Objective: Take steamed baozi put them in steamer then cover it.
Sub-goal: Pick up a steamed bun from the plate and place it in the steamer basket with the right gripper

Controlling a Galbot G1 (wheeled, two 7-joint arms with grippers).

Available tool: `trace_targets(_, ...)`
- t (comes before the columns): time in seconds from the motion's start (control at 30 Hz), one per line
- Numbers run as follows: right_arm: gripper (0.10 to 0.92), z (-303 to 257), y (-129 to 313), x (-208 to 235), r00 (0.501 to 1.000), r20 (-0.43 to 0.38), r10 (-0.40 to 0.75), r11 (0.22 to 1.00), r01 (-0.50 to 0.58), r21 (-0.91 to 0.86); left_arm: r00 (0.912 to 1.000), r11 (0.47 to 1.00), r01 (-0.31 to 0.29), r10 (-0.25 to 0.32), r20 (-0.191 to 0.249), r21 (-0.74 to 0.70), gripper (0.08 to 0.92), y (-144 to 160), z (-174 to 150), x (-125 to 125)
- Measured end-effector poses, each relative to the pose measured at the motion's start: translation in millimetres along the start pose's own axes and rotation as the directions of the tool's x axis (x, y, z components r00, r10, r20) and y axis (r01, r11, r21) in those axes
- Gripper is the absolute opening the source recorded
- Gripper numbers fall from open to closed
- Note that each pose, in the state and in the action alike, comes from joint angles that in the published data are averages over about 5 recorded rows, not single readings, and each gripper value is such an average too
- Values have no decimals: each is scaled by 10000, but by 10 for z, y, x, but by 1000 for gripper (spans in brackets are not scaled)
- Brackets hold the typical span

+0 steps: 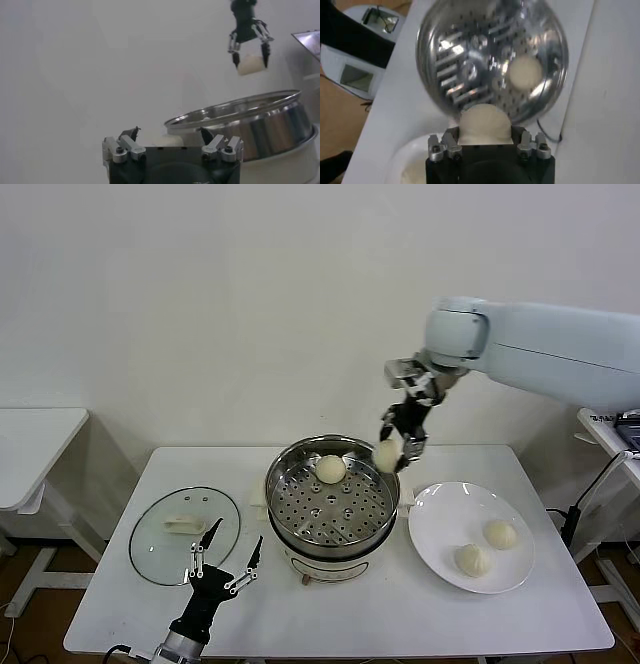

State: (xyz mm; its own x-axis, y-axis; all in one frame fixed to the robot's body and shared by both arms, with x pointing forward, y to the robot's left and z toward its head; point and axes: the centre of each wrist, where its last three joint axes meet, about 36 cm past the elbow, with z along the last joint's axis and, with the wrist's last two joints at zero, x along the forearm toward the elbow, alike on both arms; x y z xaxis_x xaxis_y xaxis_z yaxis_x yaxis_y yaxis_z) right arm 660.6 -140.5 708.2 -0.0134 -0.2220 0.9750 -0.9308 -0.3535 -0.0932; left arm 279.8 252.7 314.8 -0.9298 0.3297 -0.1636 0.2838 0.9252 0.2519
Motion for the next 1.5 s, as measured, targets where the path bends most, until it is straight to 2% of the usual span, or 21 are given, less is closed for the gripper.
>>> trace_targets(0.43, 674, -719, -276, -837, 10000, 93, -21, 9993, 17, 367, 10000, 10000, 24, -24, 17, 0, 823, 2, 3, -11)
trace_targets(0.8, 682, -943, -381, -1347, 10000, 72, -65, 9991, 62, 416, 10000, 10000, 21, -22, -44, -81, 823, 40, 23, 8)
trace_targets(0.9, 710, -960, -385, -1436, 10000, 61, -77, 9991, 74, 408, 10000, 10000, 36, -37, -57, -87, 823, 45, 30, 9)
trace_targets(1.1, 814, -979, -387, -1497, 10000, 57, -11, 9991, 9, 433, 9999, 9999, 82, -82, -82, -102, 823, 61, 46, 10)
trace_targets(1.27, 822, -949, -363, -1393, 10000, 30, 62, 9989, -63, 474, 9999, 9999, 119, -120, -89, -99, 823, 65, 46, 13)
trace_targets(1.5, 823, -702, -222, -976, 9997, -212, 98, 9982, -85, 599, 9999, 9999, 135, -135, -54, -33, 823, 38, 22, -2)
